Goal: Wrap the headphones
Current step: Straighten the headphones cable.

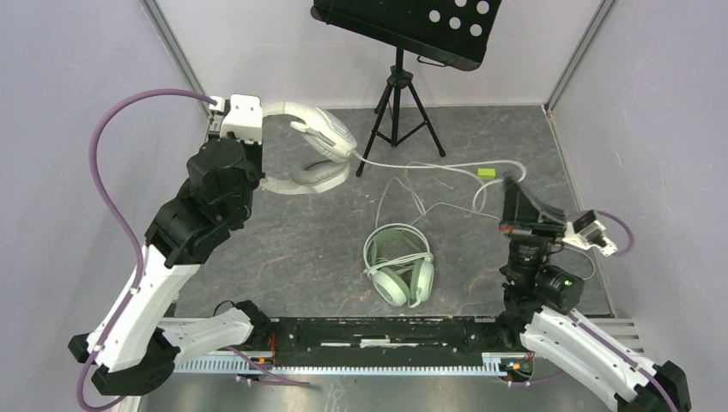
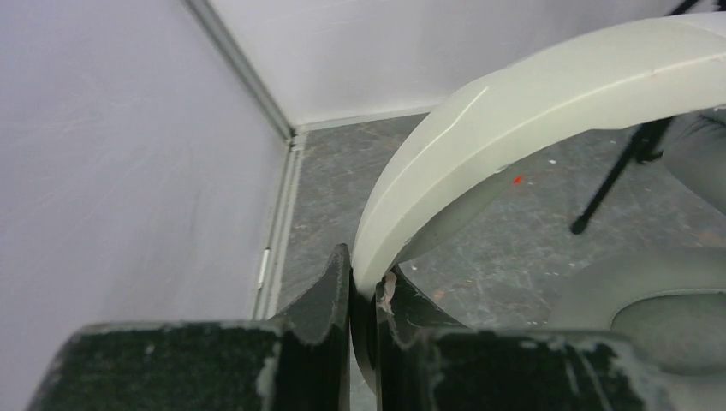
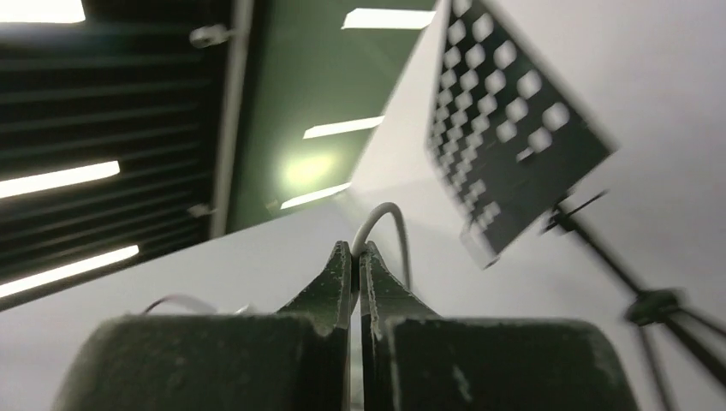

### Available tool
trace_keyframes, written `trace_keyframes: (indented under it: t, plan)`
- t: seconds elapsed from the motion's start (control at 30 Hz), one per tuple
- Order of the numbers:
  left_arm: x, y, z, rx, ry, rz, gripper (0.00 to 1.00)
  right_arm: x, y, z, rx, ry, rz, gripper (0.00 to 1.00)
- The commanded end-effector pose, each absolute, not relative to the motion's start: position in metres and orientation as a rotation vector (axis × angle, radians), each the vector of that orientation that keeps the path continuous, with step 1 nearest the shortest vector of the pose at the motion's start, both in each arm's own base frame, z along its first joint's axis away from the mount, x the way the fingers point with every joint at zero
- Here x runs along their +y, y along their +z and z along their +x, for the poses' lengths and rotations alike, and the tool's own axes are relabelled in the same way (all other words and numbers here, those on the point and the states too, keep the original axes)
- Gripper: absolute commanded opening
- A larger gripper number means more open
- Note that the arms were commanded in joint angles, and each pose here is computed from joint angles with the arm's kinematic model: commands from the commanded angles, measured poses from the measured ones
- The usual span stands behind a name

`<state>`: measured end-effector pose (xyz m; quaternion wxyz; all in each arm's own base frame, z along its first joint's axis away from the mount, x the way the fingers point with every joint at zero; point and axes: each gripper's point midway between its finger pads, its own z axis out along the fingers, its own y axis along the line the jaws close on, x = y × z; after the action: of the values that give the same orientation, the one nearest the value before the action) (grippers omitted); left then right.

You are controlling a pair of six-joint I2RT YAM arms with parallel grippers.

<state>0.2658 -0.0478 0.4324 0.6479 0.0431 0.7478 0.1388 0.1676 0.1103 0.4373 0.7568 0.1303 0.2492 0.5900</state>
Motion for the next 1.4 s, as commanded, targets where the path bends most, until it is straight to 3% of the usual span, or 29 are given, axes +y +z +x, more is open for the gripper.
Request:
trace_keyframes:
  t: [0.0, 0.1, 0.3, 0.4, 0.6, 0.7, 0.83, 0.97, 1.17, 1.37]
  plan:
    - [-0.068, 0.454, 0.267, 1.634, 0.085, 0.024, 0.02, 0.054, 0.439, 0.223, 0.679, 0.767, 0.556, 0.00]
    - [-0.073, 0.453, 0.271, 1.644, 0.082, 0.034, 0.02, 0.031, 0.438, 0.244, 0.778, 0.531, 0.676, 0.00]
    - [-0.070, 0.433, 0.285, 1.696, 0.116, 0.022, 0.02, -0.018, 0.454, 0.237, 0.754, 0.246, 0.864, 0.00]
    - [-0.073, 0.423, 0.291, 1.720, 0.086, 0.024, 0.02, -0.011, 0.482, 0.254, 0.824, 0.128, 0.804, 0.13]
    - [-0.082, 0.415, 0.289, 1.737, 0.013, 0.051, 0.02, 0.014, 0.501, 0.301, 0.982, -0.102, 0.633, 0.12]
    - [-0.094, 0.410, 0.286, 1.744, -0.073, 0.089, 0.02, 0.032, 0.475, 0.326, 1.125, -0.171, 0.503, 0.14]
    - [-0.113, 0.404, 0.286, 1.757, -0.165, 0.146, 0.02, 0.049, 0.396, 0.346, 1.329, -0.153, 0.429, 0.22]
    - [-0.114, 0.389, 0.295, 1.788, -0.111, 0.171, 0.02, 0.045, 0.328, 0.355, 1.530, -0.145, 0.454, 0.45]
    - [-0.106, 0.368, 0.303, 1.826, -0.045, 0.168, 0.02, -0.010, 0.269, 0.372, 1.694, -0.039, 0.731, 0.48]
    - [-0.117, 0.365, 0.310, 1.839, -0.081, 0.199, 0.02, -0.020, 0.225, 0.384, 1.842, 0.132, 0.875, 0.52]
